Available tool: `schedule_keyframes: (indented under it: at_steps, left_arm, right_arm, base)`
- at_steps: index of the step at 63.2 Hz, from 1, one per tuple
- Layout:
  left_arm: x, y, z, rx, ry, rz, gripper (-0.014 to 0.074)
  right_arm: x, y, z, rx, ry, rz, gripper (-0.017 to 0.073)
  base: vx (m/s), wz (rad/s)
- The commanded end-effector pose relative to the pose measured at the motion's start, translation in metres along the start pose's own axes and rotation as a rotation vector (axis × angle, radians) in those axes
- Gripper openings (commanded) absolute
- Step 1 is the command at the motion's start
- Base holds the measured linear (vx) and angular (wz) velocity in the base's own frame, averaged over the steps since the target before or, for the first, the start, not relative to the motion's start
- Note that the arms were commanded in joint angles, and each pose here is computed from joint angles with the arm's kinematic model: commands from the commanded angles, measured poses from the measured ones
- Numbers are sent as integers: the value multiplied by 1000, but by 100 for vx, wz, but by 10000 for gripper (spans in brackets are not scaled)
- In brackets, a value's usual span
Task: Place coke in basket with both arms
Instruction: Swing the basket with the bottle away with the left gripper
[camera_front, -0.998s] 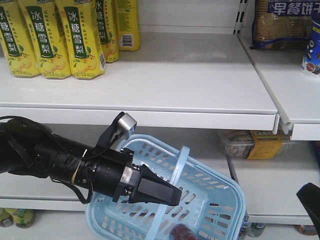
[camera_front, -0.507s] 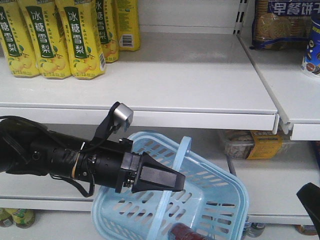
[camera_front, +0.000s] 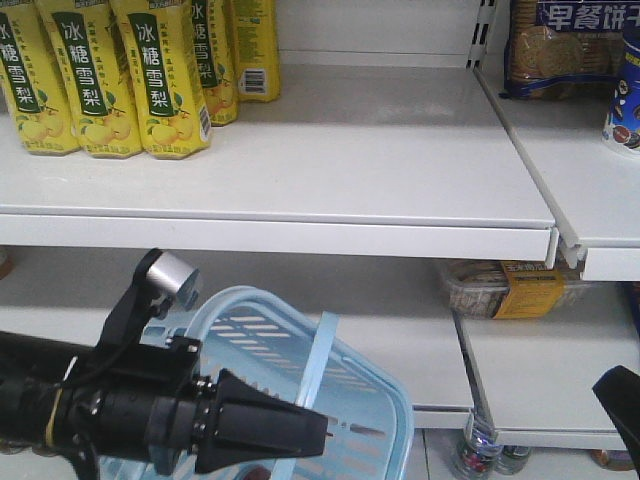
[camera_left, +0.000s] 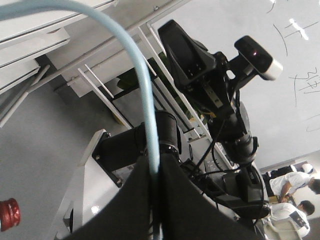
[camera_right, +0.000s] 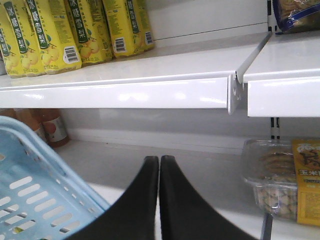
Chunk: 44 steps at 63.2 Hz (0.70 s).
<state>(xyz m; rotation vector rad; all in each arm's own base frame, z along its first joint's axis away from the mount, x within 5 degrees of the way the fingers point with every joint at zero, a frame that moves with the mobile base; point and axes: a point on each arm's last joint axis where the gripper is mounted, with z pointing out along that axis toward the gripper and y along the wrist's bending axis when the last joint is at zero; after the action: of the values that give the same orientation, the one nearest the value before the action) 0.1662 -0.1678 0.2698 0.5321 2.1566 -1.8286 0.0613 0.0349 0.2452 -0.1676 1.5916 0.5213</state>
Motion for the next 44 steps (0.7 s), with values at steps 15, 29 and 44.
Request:
schedule_keyframes:
  at_steps: [15, 29, 44]
  left_arm:
    - [16, -35, -21, 75, -231, 396, -5]
    - [25, -29, -33, -50, -402, 465, -5]
    - [34, -9, -49, -206, -606, 405, -5]
  right_arm:
    - [-9, 0, 0, 16, -21, -25, -5]
    - [-9, 0, 0, 16, -21, -25, -5]
    - [-9, 0, 0, 16, -21, -25, -5]
  base:
    - [0, 0]
    - [0, 0]
    - [0, 0]
